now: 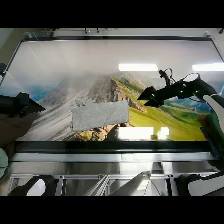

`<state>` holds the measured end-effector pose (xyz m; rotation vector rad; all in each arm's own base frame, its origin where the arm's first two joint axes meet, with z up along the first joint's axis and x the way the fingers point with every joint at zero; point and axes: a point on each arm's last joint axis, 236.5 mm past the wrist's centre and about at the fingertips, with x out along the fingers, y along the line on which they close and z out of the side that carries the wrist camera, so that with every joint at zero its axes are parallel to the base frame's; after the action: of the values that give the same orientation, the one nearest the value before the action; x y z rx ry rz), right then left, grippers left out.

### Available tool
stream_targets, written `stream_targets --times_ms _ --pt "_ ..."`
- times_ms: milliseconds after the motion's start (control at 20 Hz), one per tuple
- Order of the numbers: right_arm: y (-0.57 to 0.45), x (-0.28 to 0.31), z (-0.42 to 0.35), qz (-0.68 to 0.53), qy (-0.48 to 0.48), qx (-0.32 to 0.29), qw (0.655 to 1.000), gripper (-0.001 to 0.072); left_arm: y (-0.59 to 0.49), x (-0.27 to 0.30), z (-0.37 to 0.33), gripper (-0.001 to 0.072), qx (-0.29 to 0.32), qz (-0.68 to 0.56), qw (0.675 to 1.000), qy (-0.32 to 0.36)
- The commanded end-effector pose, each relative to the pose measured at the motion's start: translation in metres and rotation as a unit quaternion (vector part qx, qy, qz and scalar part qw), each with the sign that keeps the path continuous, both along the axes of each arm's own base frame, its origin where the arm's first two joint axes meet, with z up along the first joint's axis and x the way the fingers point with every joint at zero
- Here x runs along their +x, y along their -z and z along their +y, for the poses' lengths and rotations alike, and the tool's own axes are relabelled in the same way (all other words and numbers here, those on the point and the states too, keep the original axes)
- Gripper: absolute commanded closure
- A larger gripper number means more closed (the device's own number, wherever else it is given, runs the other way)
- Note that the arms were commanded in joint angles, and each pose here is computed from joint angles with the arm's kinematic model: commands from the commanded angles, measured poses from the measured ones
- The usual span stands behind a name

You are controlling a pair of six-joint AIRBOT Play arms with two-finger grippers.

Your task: Fold the shirts.

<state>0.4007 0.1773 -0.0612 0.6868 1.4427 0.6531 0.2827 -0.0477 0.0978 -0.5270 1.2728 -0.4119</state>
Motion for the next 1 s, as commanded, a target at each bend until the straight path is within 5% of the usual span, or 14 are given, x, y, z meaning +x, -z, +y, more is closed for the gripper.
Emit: stream_targets --times_ms 0,350,400,500,750,950 --pt "0.035 -0.016 0.016 0.030 -0.024 -0.034 0.999 0.0043 -0.006 -0.001 -0.008 0.0688 -0.020 -0.005 1.000 0.001" --pt "0.023 -0.037 0.119 0.023 -0.066 0.070 0.995 0.0046 -0.006 -0.001 -0.008 0.0688 -0.022 -0.005 1.000 0.001" --pt "0.018 -0.036 0.125 0.020 -0.063 0.082 0.994 0.0159 -0.006 -0.001 -0.008 0.0688 -0.022 -0.005 1.000 0.001" --pt "0.006 -0.032 0.132 0.013 -0.057 0.110 0.992 0.0673 -0.006 -0.001 -0.008 0.0688 -0.022 -0.005 1.000 0.001" --pt "-0.044 0.002 0.094 -0.032 -0.016 0.140 0.989 0.0698 -0.006 -0.003 -0.009 0.0689 -0.023 0.000 1.000 0.005" --pt "-0.159 0.055 -0.035 -0.149 0.090 0.143 0.974 0.0698 -0.006 -0.007 -0.010 0.0688 -0.024 0.005 1.000 0.009"
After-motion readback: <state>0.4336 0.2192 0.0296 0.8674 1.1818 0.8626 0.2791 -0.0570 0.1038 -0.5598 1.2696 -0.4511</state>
